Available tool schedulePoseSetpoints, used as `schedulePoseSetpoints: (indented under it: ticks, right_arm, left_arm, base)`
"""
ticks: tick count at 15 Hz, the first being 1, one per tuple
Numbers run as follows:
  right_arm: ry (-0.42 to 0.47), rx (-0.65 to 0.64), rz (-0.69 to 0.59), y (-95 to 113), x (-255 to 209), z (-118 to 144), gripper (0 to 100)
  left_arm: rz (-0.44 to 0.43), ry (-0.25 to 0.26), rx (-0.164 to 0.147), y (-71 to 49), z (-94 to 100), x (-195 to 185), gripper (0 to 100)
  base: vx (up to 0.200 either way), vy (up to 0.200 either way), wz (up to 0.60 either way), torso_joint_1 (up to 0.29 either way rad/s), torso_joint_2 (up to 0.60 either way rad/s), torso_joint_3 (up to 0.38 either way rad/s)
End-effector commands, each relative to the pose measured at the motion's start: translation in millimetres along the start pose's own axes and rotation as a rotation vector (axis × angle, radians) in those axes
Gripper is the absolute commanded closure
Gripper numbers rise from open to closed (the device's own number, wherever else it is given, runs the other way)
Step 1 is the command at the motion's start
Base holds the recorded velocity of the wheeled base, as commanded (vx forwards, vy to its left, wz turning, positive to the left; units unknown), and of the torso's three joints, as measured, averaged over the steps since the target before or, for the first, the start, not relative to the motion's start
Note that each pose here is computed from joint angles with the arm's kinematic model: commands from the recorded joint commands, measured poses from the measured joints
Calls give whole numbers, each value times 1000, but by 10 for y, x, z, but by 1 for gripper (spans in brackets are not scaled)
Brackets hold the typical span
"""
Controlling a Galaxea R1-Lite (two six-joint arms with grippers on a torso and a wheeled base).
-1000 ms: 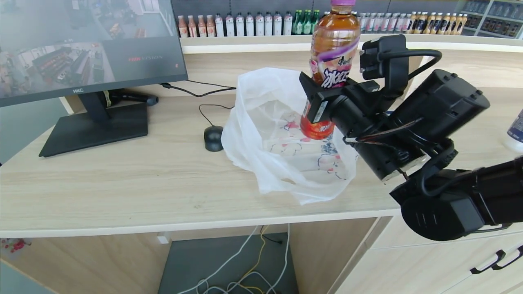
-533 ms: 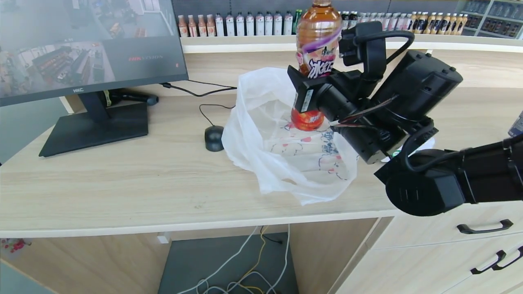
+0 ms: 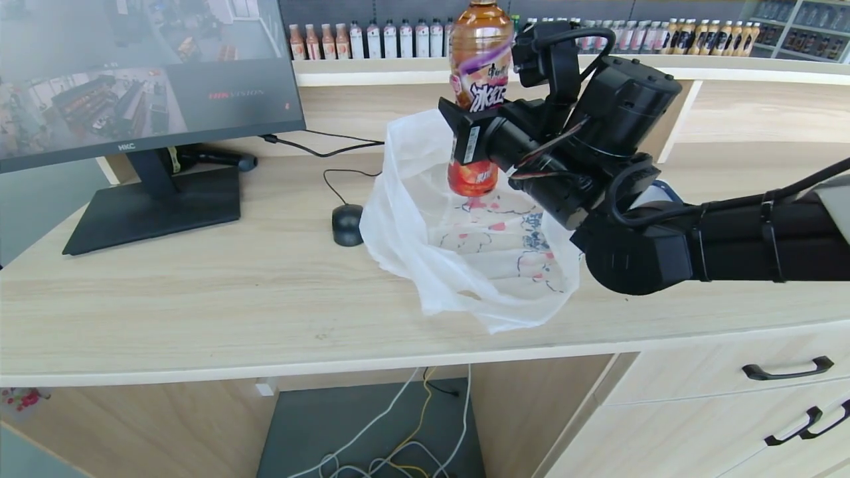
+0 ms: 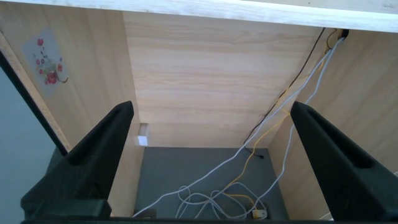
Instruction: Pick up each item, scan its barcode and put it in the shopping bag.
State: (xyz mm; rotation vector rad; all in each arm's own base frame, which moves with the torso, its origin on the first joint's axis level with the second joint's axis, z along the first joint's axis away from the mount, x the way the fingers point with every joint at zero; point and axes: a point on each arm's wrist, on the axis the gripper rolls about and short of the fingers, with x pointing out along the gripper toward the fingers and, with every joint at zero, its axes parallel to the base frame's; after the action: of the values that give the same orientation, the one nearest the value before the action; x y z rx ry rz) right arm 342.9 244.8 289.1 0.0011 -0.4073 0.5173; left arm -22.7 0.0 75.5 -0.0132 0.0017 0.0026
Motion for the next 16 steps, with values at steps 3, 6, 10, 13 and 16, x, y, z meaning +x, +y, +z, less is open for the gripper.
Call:
schedulePoseSetpoints:
  ticks: [3,6,10,13,16]
  right_arm:
    - [21,24,18,-2,84,-130,100]
    - [20,36,25,11,155,-228,100]
    - [18,36,18,4,269,-386,100]
    - [37,51,14,-10,284,-492,100]
    - [59,49,4,-51,298,-618,100]
  left_arm:
    - [1,0,-1,0,0,0,0]
    - [1,0,-1,0,0,0,0]
    - [1,0,-1,0,0,0,0]
    - [1,0,-1,0,0,0,0]
    - [1,0,-1,0,0,0,0]
  base:
    - [0,0,0,0,0,0]
    - [0,0,0,0,0,0]
    - [0,0,0,0,0,0]
    - [0,0,0,0,0,0]
    - [0,0,0,0,0,0]
